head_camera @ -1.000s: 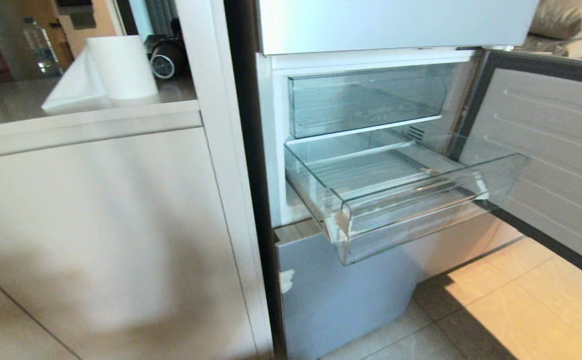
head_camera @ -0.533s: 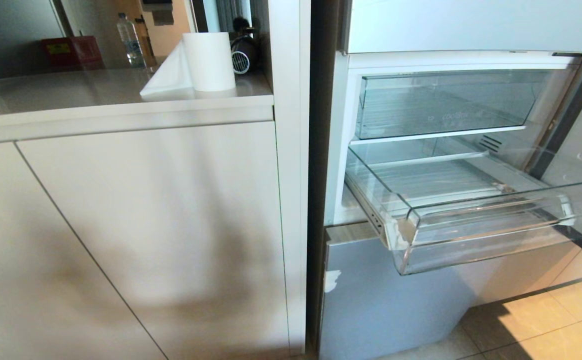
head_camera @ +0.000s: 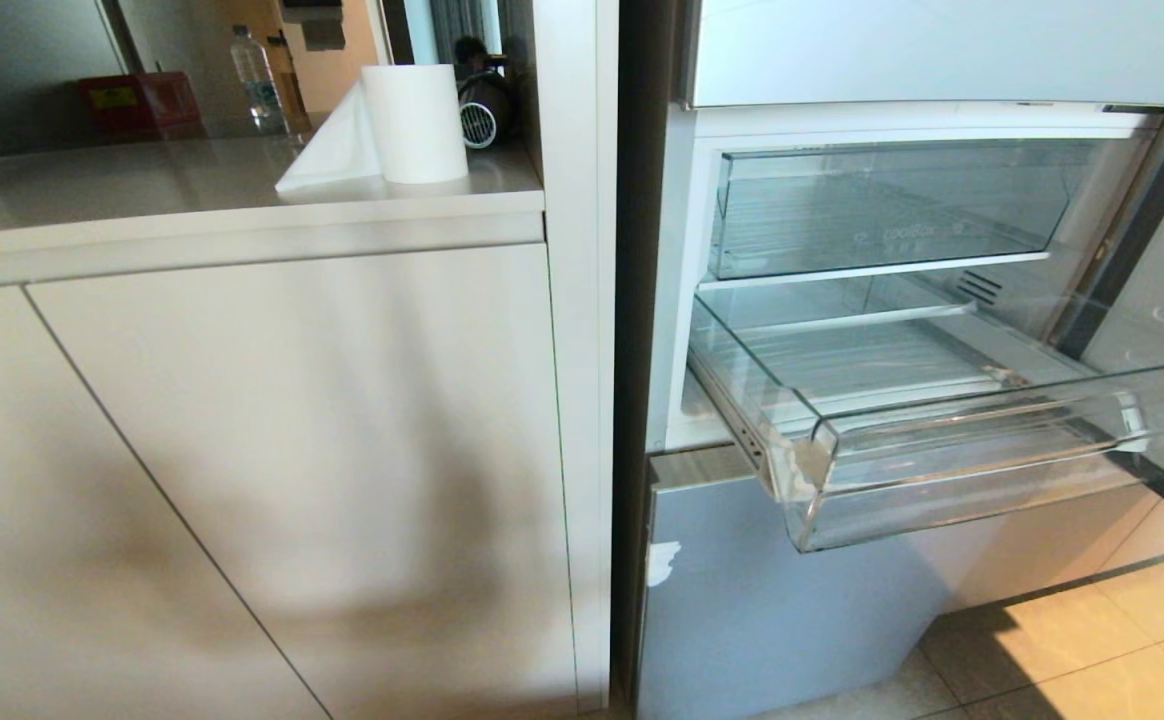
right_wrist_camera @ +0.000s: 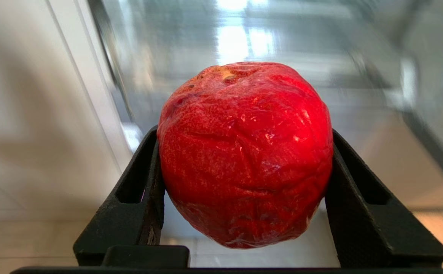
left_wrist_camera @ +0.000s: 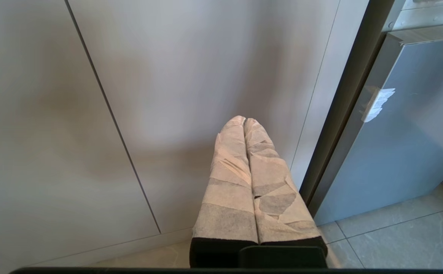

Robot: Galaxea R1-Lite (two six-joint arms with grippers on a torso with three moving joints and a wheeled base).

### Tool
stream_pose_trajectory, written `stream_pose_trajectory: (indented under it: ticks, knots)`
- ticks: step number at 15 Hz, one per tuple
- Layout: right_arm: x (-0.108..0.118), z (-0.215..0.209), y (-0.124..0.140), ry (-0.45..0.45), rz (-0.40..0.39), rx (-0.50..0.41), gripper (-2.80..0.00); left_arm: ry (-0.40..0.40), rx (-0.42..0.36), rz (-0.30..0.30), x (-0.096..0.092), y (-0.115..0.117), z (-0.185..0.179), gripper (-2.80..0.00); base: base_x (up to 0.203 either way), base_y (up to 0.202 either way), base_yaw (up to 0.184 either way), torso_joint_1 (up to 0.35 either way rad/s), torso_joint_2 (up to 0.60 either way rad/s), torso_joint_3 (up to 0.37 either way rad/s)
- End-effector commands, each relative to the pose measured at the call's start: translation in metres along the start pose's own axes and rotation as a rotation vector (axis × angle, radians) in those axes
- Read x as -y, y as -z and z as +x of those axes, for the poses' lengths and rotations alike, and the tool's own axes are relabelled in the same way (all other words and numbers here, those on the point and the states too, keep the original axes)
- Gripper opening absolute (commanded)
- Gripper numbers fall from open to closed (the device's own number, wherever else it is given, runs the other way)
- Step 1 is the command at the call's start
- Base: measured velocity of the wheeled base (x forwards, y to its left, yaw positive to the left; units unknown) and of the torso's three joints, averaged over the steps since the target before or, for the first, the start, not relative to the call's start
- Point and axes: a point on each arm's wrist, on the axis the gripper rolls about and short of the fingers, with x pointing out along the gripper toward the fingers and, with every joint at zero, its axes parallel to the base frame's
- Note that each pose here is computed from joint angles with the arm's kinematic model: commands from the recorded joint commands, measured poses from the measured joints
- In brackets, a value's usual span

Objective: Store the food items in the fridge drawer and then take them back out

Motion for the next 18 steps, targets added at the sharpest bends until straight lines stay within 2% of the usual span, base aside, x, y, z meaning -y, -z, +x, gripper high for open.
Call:
stream_pose_trajectory:
  ticks: [1, 3, 5, 8, 10, 12, 17, 18]
  knots:
    - [0.009, 0.073, -0.047, -0.042, 0.023, -0.110, -2.80, 0.001, -0.001, 0.000, 0.000, 0.000, 0.000, -2.80, 0.000, 0.000, 0.000, 0.000, 0.00, 0.000]
    - [0.014, 0.119, -0.067, -0.062, 0.034, -0.149, -2.80, 0.001, -0.001, 0.000, 0.000, 0.000, 0.000, -2.80, 0.000, 0.000, 0.000, 0.000, 0.00, 0.000]
    - [0.018, 0.161, -0.074, -0.073, 0.044, -0.193, -2.80, 0.001, 0.000, 0.000, 0.000, 0.000, 0.000, -2.80, 0.000, 0.000, 0.000, 0.000, 0.00, 0.000]
    - [0.024, 0.227, -0.065, -0.079, 0.080, -0.278, -2.80, 0.000, 0.000, 0.000, 0.000, 0.000, 0.000, -2.80, 0.000, 0.000, 0.000, 0.000, 0.00, 0.000]
    - [0.028, 0.263, -0.065, -0.076, 0.125, -0.286, -2.80, -0.001, 0.001, 0.000, 0.000, 0.000, 0.000, -2.80, 0.000, 0.000, 0.000, 0.000, 0.00, 0.000]
    - [0.030, 0.295, -0.054, -0.072, 0.163, -0.316, -2.80, 0.001, 0.001, 0.000, 0.000, 0.000, 0.000, -2.80, 0.000, 0.000, 0.000, 0.000, 0.00, 0.000]
    - [0.033, 0.335, -0.028, -0.065, 0.196, -0.375, -2.80, 0.001, 0.000, 0.000, 0.000, 0.000, 0.000, -2.80, 0.000, 0.000, 0.000, 0.000, 0.00, 0.000]
    - [0.034, 0.339, -0.026, -0.064, 0.196, -0.378, 0.00, -0.001, 0.000, 0.000, 0.000, 0.000, 0.000, -2.80, 0.000, 0.000, 0.000, 0.000, 0.00, 0.000]
